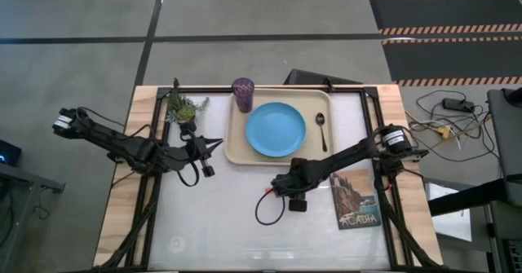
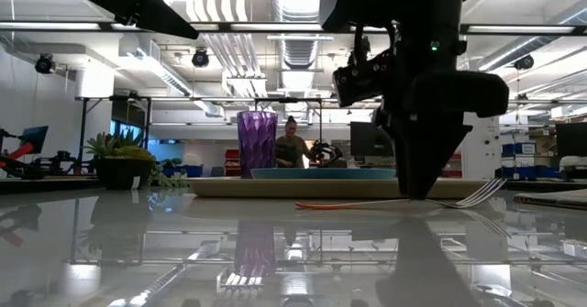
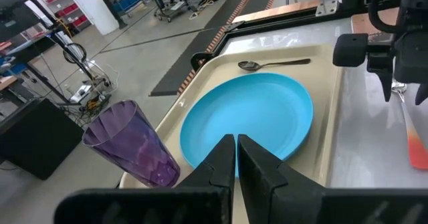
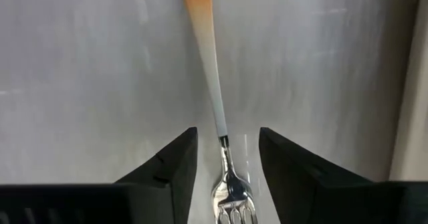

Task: Pick and place plate/cup/fork/spoon on tray
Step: Put the orange fork on the white serving tray to the left of the black spoon

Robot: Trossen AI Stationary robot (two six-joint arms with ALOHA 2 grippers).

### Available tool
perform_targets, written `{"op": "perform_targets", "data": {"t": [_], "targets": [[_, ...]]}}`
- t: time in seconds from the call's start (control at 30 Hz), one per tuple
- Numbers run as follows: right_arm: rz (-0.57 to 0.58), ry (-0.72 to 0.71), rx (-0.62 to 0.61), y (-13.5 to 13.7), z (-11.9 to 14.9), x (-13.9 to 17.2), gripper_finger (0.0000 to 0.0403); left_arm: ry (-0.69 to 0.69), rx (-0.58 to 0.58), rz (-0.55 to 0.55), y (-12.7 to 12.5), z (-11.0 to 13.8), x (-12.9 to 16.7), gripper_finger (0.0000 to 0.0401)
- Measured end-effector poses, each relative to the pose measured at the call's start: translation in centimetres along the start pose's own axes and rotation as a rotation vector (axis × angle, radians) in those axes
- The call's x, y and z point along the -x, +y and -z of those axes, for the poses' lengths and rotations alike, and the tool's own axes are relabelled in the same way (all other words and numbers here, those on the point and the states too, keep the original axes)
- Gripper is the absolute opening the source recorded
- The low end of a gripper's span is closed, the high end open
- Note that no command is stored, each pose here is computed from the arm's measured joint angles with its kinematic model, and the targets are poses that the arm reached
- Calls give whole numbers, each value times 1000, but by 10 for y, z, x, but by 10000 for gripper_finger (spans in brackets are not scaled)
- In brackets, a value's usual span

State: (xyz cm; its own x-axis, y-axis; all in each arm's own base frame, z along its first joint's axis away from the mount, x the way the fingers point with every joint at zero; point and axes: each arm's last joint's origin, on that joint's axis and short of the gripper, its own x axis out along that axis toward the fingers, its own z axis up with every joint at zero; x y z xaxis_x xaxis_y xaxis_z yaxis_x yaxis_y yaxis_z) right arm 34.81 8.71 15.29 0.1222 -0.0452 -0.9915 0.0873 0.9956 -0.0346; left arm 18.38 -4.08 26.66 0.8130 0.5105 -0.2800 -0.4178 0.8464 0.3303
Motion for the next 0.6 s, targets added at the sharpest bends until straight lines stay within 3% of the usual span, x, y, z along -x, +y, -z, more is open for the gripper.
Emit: {"op": "perform_targets", "data": {"t": [0.27, 0.6], "targets": [[5, 21, 16, 2, -2, -13, 107, -1, 1, 0, 0, 0, 0, 0], [12, 20, 45, 1, -1, -11, 13, -1, 1, 0, 0, 0, 0, 0]]}}
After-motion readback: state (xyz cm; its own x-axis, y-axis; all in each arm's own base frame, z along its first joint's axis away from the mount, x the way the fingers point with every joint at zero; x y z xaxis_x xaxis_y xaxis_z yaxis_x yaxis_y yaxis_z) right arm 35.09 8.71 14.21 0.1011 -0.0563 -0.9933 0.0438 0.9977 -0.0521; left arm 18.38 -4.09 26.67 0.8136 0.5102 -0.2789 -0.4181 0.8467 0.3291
